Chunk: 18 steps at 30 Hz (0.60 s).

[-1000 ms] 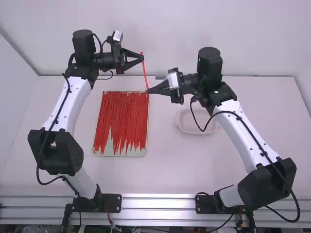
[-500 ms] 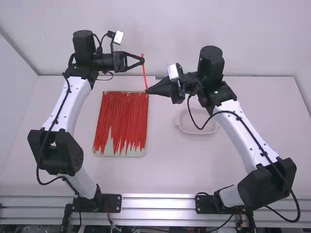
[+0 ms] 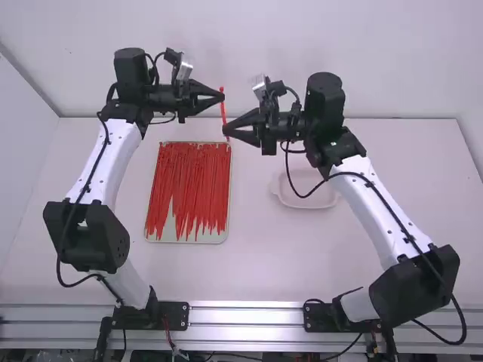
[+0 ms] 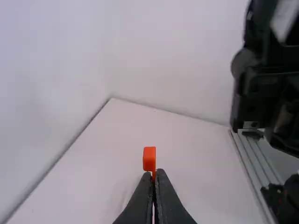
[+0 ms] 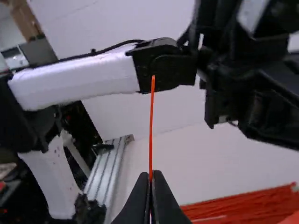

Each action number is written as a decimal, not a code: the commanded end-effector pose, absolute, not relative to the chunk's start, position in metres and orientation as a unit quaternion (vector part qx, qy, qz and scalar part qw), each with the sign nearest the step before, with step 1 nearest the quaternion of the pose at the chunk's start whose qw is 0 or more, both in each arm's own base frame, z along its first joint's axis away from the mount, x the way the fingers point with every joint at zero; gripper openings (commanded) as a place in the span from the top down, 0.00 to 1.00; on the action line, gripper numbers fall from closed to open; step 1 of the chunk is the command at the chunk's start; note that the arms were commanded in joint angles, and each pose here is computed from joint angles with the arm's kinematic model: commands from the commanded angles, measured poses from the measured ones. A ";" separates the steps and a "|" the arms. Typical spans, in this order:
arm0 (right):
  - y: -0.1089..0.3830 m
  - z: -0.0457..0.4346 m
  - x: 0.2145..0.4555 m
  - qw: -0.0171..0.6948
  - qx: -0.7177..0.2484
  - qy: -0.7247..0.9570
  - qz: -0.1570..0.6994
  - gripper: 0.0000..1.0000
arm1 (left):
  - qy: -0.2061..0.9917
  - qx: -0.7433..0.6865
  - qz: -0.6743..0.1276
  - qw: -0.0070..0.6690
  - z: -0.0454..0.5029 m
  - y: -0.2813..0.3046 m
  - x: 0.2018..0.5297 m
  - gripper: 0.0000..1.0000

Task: Fasten the cable tie

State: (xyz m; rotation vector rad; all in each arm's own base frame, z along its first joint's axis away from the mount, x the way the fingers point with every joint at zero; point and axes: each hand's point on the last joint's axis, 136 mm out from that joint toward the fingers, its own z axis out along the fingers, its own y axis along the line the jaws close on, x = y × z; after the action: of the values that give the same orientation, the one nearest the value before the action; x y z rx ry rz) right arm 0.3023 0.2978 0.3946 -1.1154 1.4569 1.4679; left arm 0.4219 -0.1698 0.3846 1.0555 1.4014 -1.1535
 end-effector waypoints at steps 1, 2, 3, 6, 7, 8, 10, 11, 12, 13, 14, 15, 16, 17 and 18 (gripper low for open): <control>0.305 0.401 0.301 0.337 -0.383 0.608 0.608 1.00 | 0.501 0.508 -0.461 0.528 0.397 -0.172 0.404 0.98; 0.307 0.402 0.299 0.327 -0.376 0.612 0.613 1.00 | 0.493 0.514 -0.457 0.533 0.398 -0.172 0.404 0.98; 0.309 0.401 0.298 0.318 -0.367 0.618 0.618 1.00 | 0.489 0.518 -0.447 0.541 0.400 -0.172 0.406 0.98; 0.312 0.400 0.300 0.313 -0.353 0.628 0.619 1.00 | 0.479 0.526 -0.438 0.550 0.403 -0.172 0.406 0.98; 0.311 0.399 0.304 0.310 -0.338 0.637 0.619 1.00 | 0.471 0.533 -0.430 0.556 0.406 -0.172 0.406 0.98; 0.309 0.397 0.307 0.309 -0.328 0.643 0.619 1.00 | 0.468 0.534 -0.427 0.559 0.408 -0.172 0.407 0.98; 0.306 0.394 0.312 0.309 -0.317 0.648 0.620 1.00 | 0.464 0.537 -0.424 0.562 0.409 -0.172 0.407 0.98; 0.304 0.392 0.314 0.307 -0.311 0.650 0.622 1.00 | 0.463 0.538 -0.423 0.563 0.409 -0.172 0.407 0.98; 0.302 0.391 0.315 0.305 -0.308 0.647 0.627 1.00 | 0.461 0.539 -0.421 0.565 0.410 -0.172 0.407 0.98; 0.301 0.390 0.316 0.304 -0.304 0.648 0.629 1.00 | 0.461 0.539 -0.420 0.566 0.410 -0.172 0.407 0.98; 0.301 0.389 0.317 0.302 -0.299 0.648 0.632 1.00 | 0.461 0.539 -0.420 0.566 0.410 -0.172 0.408 0.98; 0.300 0.389 0.318 0.301 -0.293 0.647 0.636 1.00 | 0.461 0.539 -0.420 0.565 0.410 -0.172 0.407 0.98; 0.300 0.388 0.318 0.297 -0.287 0.646 0.642 1.00 | 0.460 0.540 -0.421 0.565 0.410 -0.172 0.407 0.98; 0.300 0.388 0.318 0.295 -0.284 0.646 0.644 1.00 | 0.460 0.540 -0.420 0.565 0.410 -0.172 0.407 0.98; 0.300 0.387 0.318 0.288 -0.275 0.647 0.651 1.00 | 0.461 0.540 -0.420 0.566 0.410 -0.172 0.407 0.98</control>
State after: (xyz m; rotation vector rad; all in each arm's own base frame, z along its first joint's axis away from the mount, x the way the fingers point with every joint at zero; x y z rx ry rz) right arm 0.3200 0.2990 0.3935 -0.8052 1.6520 1.6535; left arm 0.4118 -0.1716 0.4041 1.2437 1.1225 -0.9991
